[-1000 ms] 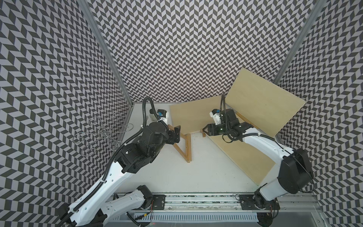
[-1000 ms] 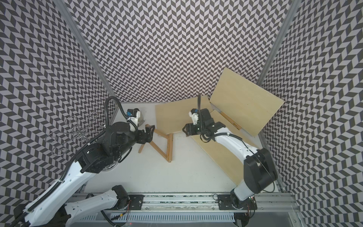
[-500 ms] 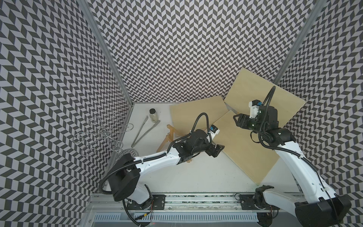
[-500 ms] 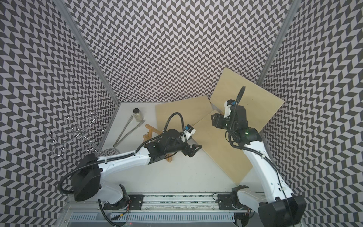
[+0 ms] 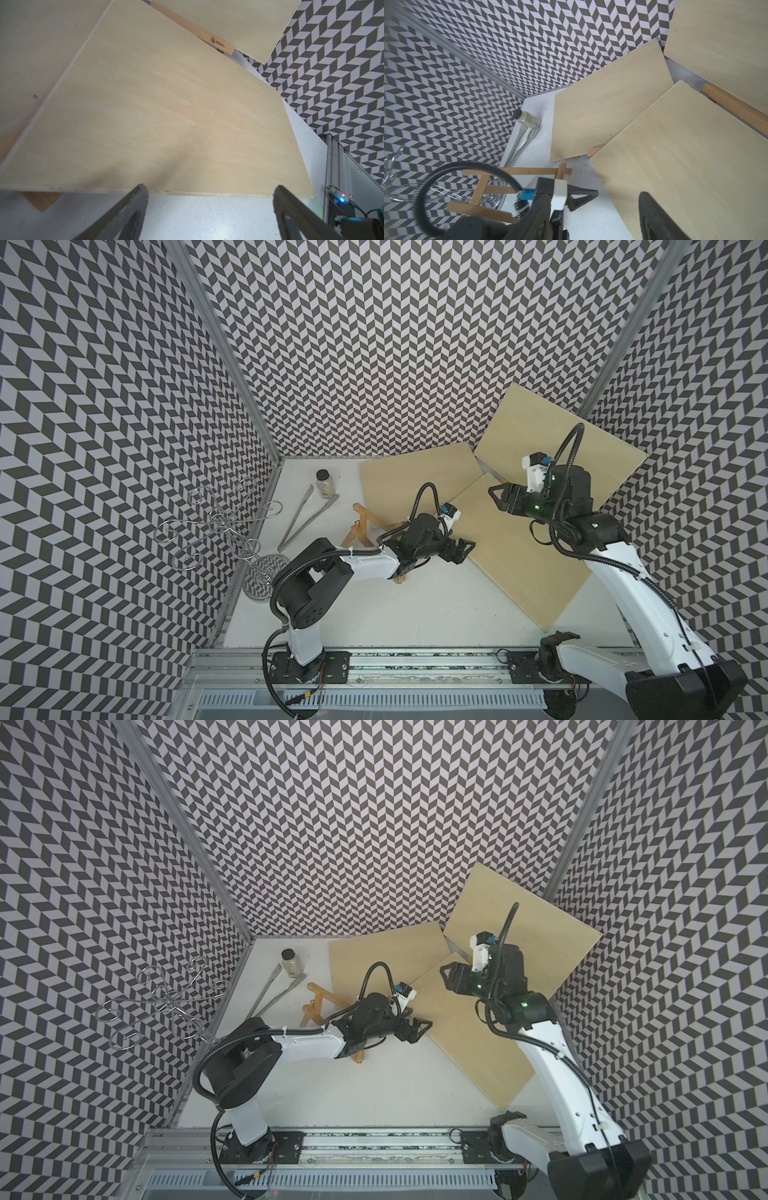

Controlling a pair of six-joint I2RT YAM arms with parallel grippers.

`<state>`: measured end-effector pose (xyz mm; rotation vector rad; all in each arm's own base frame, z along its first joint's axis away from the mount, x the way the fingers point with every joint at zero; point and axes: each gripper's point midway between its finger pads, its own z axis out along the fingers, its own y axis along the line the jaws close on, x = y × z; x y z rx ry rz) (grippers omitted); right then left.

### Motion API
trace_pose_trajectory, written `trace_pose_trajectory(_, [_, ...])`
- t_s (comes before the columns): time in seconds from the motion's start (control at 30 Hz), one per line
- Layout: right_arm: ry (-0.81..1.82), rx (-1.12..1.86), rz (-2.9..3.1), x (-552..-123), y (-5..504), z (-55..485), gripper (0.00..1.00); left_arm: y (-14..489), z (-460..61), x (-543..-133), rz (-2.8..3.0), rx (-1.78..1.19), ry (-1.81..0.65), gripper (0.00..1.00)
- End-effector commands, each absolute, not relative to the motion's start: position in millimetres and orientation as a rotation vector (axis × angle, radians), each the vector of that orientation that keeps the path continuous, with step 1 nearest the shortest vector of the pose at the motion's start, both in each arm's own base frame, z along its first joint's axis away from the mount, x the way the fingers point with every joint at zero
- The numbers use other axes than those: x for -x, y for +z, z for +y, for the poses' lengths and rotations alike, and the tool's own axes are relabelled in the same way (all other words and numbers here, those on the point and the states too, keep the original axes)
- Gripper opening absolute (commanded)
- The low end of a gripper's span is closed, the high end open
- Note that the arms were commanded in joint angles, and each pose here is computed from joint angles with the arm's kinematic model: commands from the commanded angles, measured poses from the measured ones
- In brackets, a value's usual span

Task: Assemble the easel
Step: Pick up the drawing board from the center of the board.

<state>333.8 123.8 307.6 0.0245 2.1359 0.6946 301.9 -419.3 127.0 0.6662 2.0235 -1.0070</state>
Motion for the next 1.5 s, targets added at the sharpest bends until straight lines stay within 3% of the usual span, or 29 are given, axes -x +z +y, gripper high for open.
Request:
trace_pose_trajectory(0.0, [0.771,0.019,2.054,-329.1,329.9,132.1,0.67,122.1,-427.4,-299.2,2.030,-0.632,-1.071,0.90])
trace_pose_trajectory(0.23, [0.790,0.022,2.035,-323.6,334.9,133.0,0.67,74.9,-419.6,-291.4,2.143,-0.603,-1.067,0.88])
trace_pose_trajectory(0.5, [0.780,0.013,2.032,-321.7,333.7,130.5,0.66,64.2,-444.7,-296.7,2.137,-0.642,-1.131,0.88])
trace_pose_trajectory(0.87, [0.801,0.007,2.043,-307.2,323.9,129.7,0.65,61.1,-465.7,-295.7,2.081,-0.601,-1.343,0.79])
trace_pose_trajectory(1.33, [0.781,0.021,2.053,-295.9,315.1,127.5,0.62,48.5,-479.1,-317.0,2.096,-0.463,-1.398,0.51])
trace_pose_trajectory(1.47, [0.781,0.031,2.058,-294.1,313.3,129.1,0.62,47.4,-478.6,-319.0,2.099,-0.440,-1.403,0.35])
